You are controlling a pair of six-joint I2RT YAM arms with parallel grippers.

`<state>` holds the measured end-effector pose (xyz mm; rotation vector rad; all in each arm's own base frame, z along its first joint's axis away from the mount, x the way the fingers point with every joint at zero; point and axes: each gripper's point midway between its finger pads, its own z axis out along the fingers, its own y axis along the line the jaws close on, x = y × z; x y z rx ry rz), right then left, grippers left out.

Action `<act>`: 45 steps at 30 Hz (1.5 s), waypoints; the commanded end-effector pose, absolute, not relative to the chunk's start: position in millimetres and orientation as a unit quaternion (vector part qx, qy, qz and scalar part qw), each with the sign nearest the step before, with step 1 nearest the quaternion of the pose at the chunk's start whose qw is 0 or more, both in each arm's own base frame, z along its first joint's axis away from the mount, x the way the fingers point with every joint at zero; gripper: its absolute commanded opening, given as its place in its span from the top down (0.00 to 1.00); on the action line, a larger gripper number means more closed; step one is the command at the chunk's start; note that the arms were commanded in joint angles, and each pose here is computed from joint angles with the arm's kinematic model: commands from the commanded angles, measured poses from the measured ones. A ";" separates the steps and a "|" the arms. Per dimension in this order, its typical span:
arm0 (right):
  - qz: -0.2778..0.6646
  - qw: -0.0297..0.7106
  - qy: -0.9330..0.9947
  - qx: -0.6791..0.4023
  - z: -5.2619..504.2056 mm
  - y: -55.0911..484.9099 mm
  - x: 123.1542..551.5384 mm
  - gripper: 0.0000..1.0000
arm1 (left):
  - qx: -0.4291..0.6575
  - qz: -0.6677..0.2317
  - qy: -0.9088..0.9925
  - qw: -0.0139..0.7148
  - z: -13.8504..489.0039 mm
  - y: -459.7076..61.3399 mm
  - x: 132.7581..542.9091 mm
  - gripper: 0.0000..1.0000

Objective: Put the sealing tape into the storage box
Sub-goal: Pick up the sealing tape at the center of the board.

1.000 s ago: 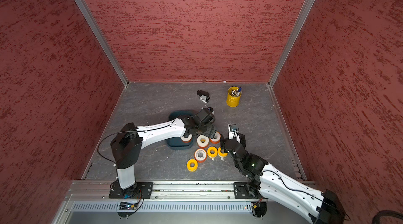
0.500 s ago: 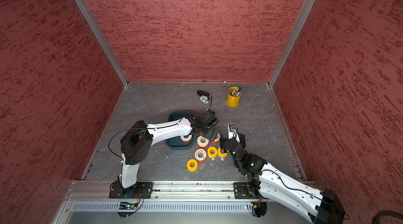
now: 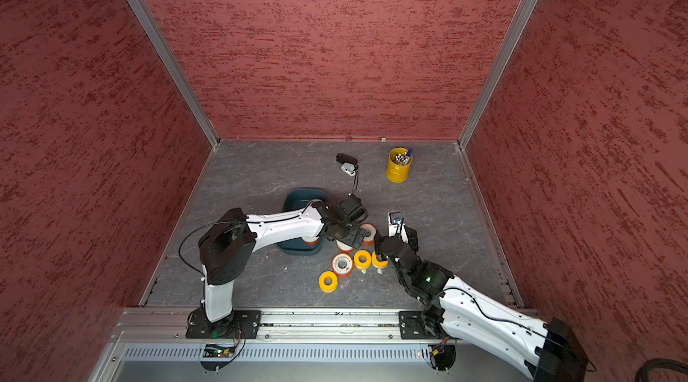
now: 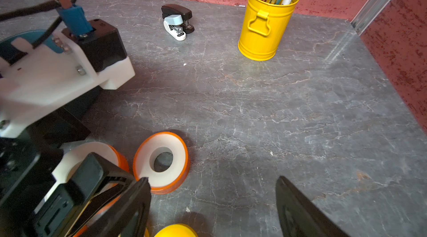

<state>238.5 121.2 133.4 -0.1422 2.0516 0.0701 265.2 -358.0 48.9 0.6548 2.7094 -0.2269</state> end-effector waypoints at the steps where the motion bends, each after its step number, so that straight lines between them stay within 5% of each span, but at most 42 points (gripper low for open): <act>1: 0.039 0.531 0.845 -0.045 146.4 123.3 243.5 0.14 | 0.225 -0.085 0.955 0.172 58.9 -355.6 257.1 0.01; 34: 0.044 0.528 0.847 -0.050 145.2 126.8 243.6 0.12 | 0.216 -0.054 0.962 0.161 40.6 -349.6 248.3 0.08; 45: 0.044 0.527 0.847 -0.052 144.5 127.5 244.0 0.11 | 0.216 -0.061 0.960 0.167 47.0 -352.2 249.8 0.19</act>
